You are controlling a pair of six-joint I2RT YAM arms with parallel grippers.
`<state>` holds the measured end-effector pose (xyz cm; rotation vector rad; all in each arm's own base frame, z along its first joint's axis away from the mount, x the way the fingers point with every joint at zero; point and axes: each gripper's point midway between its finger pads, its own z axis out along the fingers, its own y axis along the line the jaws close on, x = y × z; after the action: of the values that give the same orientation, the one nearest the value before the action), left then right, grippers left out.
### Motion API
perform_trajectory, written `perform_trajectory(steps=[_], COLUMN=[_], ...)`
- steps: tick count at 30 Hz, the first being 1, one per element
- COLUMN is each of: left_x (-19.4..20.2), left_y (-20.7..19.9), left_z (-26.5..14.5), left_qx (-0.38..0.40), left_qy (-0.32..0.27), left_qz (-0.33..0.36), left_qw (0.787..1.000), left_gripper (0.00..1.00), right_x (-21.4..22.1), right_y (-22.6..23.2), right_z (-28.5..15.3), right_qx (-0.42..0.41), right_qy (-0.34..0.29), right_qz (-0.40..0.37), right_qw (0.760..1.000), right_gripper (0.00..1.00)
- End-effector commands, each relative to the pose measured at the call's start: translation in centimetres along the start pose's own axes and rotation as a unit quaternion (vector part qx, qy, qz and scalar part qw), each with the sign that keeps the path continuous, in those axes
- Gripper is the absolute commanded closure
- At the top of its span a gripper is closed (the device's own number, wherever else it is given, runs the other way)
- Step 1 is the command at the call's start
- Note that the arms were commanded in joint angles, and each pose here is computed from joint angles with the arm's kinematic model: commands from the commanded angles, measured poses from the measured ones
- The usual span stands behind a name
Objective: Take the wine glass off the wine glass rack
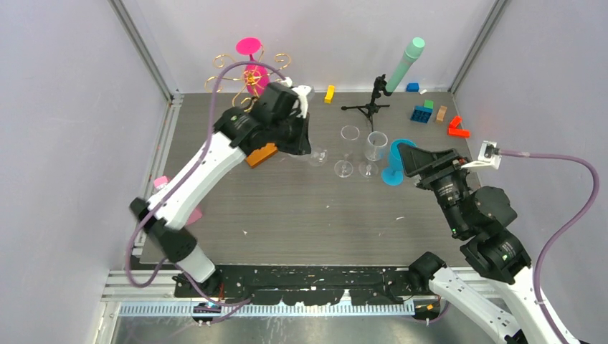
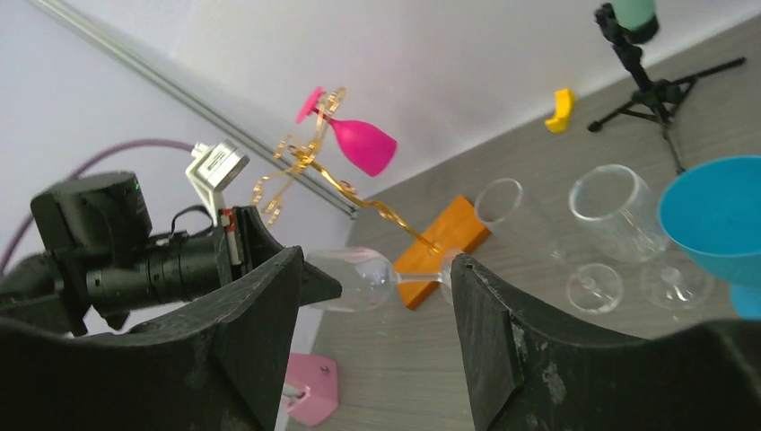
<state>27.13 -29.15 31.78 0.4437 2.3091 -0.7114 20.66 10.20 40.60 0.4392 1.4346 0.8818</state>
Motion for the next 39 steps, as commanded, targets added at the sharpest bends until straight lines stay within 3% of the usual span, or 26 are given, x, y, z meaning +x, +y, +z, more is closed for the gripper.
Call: perform_trajectory(steps=[1, 6, 12, 25, 30, 39], left_x=[-0.1, 0.1, 0.3, 1.7, 1.0, -0.5], left_y=[4.9, 5.4, 5.7, 4.0, 4.0, 3.8], left_z=[2.3, 6.5, 10.0, 13.8, 14.4, 13.9], left_qx=[-0.125, -0.135, -0.134, -0.076, -0.077, -0.084], left_qy=[0.060, 0.111, 0.122, 0.152, 0.136, 0.120], left_qz=[0.083, 0.095, 0.089, 0.067, 0.063, 0.071], left_qw=[0.987, 0.980, 0.979, 0.983, 0.986, 0.987], left_gripper=[1.00, 1.00, 1.00, 1.00, 0.99, 0.67], right_x=[1.9, 3.3, 4.2, 5.0, 5.2, 5.8], right_y=[-3.5, -3.9, -4.7, -5.2, -5.2, -4.6], right_z=[0.1, 0.3, 0.4, 0.7, 0.7, 0.9], right_qx=[0.061, 0.066, 0.076, 0.083, 0.082, 0.074], right_qy=[0.024, 0.050, 0.057, 0.068, 0.071, 0.087], right_qz=[-0.044, -0.046, -0.042, -0.046, -0.043, -0.026], right_qw=[0.997, 0.995, 0.995, 0.993, 0.993, 0.993], right_gripper=[0.34, 0.34, 0.35, 0.35, 0.35, 0.36])
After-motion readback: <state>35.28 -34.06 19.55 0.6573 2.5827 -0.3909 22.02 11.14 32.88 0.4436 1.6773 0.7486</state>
